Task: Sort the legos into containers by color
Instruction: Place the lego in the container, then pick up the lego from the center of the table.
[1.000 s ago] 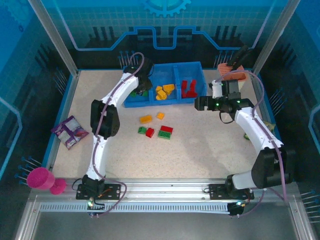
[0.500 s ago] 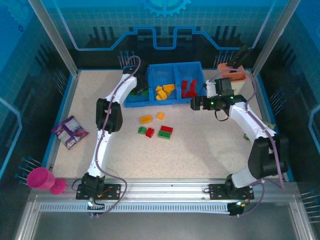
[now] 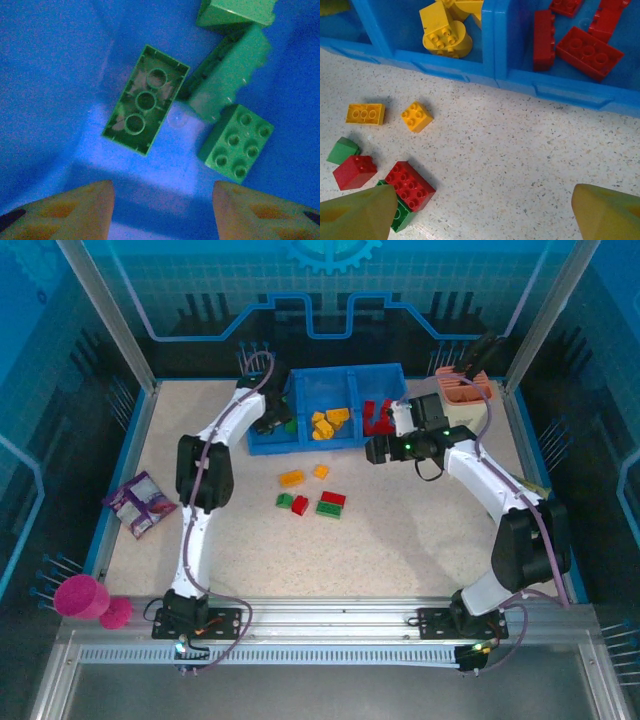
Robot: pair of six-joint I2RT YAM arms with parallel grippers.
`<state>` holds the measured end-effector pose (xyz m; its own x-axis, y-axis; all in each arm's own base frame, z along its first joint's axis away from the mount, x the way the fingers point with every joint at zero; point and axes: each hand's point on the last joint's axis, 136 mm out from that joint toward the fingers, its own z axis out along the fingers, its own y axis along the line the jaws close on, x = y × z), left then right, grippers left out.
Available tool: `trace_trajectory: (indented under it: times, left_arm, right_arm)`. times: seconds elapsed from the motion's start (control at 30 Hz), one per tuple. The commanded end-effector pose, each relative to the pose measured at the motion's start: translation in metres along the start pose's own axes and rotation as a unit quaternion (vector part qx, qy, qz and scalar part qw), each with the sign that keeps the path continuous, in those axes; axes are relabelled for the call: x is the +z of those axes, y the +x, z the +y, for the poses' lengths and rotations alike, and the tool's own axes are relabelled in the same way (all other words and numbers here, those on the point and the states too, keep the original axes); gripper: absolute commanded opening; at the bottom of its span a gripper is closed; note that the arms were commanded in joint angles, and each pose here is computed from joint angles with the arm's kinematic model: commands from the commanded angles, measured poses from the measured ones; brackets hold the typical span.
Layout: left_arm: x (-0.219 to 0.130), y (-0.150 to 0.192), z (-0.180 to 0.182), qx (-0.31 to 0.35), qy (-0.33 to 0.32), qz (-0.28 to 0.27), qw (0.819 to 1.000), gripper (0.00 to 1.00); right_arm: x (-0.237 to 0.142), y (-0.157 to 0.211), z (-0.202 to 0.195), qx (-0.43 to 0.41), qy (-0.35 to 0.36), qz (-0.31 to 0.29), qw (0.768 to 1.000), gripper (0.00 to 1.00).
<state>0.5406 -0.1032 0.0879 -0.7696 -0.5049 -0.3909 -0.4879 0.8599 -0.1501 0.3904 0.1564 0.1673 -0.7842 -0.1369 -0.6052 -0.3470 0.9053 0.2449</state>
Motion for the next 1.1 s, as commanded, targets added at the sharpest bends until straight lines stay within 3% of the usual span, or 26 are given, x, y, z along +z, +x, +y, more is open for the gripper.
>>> trace_trajectory:
  times: [0.0, 0.17, 0.37, 0.7, 1.07]
  left_arm:
    - [-0.060, -0.017, -0.006, 0.021, 0.039, -0.053, 0.998, 0.54]
    - [-0.105, 0.009, 0.009, 0.071, 0.019, -0.071, 0.995, 0.54]
    - [-0.124, 0.074, 0.043, 0.094, 0.001, -0.024, 0.995, 0.57]
    - [-0.096, 0.183, 0.070, 0.139, -0.026, 0.079, 0.987, 0.58]
    - [-0.065, 0.211, 0.055, 0.167, -0.031, 0.115, 0.979, 0.60]
  right_arm:
    - [-0.013, -0.010, 0.009, -0.011, 0.003, -0.015, 1.000, 0.91]
    - [-0.019, -0.008, 0.017, -0.017, 0.001, -0.021, 1.000, 0.91]
    - [-0.026, -0.004, 0.024, -0.027, 0.005, -0.021, 0.999, 0.91]
    - [-0.022, 0.003, 0.013, -0.044, 0.037, 0.003, 0.998, 0.91]
    - [-0.011, 0.010, 0.009, -0.049, 0.043, 0.028, 0.997, 0.91]
